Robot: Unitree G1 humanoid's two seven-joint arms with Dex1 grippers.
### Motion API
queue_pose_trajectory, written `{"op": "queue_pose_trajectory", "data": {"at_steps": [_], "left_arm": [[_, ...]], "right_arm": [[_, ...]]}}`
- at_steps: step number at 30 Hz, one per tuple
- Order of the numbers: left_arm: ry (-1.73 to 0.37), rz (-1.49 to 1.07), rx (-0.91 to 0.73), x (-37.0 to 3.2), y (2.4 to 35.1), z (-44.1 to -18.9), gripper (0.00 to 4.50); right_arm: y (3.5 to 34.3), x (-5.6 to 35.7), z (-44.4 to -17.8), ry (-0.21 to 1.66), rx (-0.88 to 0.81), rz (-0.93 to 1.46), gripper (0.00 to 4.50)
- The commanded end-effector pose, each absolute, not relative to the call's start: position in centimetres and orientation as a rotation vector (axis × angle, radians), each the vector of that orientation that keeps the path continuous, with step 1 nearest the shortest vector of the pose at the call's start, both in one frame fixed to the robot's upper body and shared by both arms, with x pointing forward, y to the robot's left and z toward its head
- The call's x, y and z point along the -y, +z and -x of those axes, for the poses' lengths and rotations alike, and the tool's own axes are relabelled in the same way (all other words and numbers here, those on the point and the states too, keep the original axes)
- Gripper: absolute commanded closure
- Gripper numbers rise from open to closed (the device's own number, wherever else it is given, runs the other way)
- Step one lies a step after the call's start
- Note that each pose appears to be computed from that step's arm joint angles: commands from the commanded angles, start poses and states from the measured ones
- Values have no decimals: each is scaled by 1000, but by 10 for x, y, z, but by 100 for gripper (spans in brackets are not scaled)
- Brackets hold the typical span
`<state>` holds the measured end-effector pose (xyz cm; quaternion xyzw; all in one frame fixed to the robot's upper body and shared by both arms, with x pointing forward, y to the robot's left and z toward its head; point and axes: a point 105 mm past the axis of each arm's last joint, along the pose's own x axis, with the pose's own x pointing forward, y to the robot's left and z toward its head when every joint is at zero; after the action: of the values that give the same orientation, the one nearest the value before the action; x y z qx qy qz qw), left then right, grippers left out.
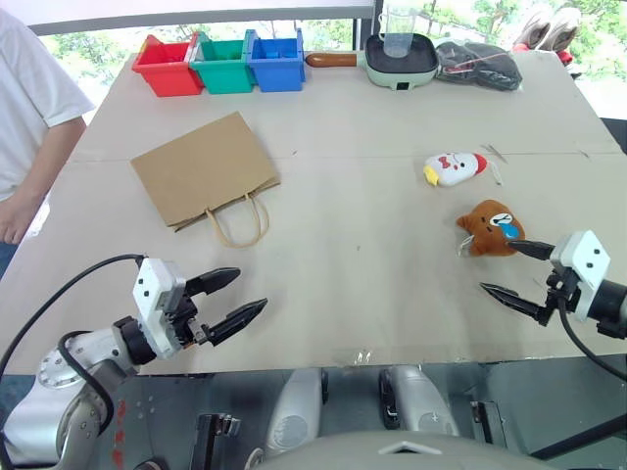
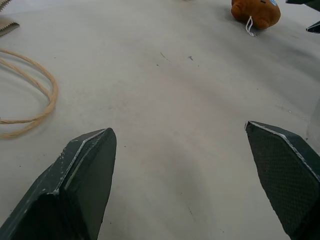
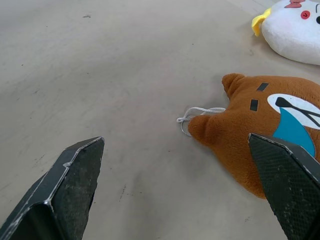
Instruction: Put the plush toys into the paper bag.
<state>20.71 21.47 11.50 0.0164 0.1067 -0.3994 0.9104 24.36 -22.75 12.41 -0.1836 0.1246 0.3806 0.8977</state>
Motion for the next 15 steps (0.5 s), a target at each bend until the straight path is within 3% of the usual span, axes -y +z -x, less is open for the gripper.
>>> {"op": "queue_pose_trajectory", "data": {"at_steps": [1,3,9,15], "left_arm": [[-750,-177,-152,-238,131,-225,5],[-631,-350,-105,-274,146,-244,5],[-533,-634,-139,-326,149,-255,5],[-527,-815,-95,-318,144,-285,5]], "right_arm": [[138,202,-242,844,-129,355,0],[146,170,-236,928,-35,283,0],[142,144,-230,965,-25,277,0],[143,130,-232,966,5,276,0]]}}
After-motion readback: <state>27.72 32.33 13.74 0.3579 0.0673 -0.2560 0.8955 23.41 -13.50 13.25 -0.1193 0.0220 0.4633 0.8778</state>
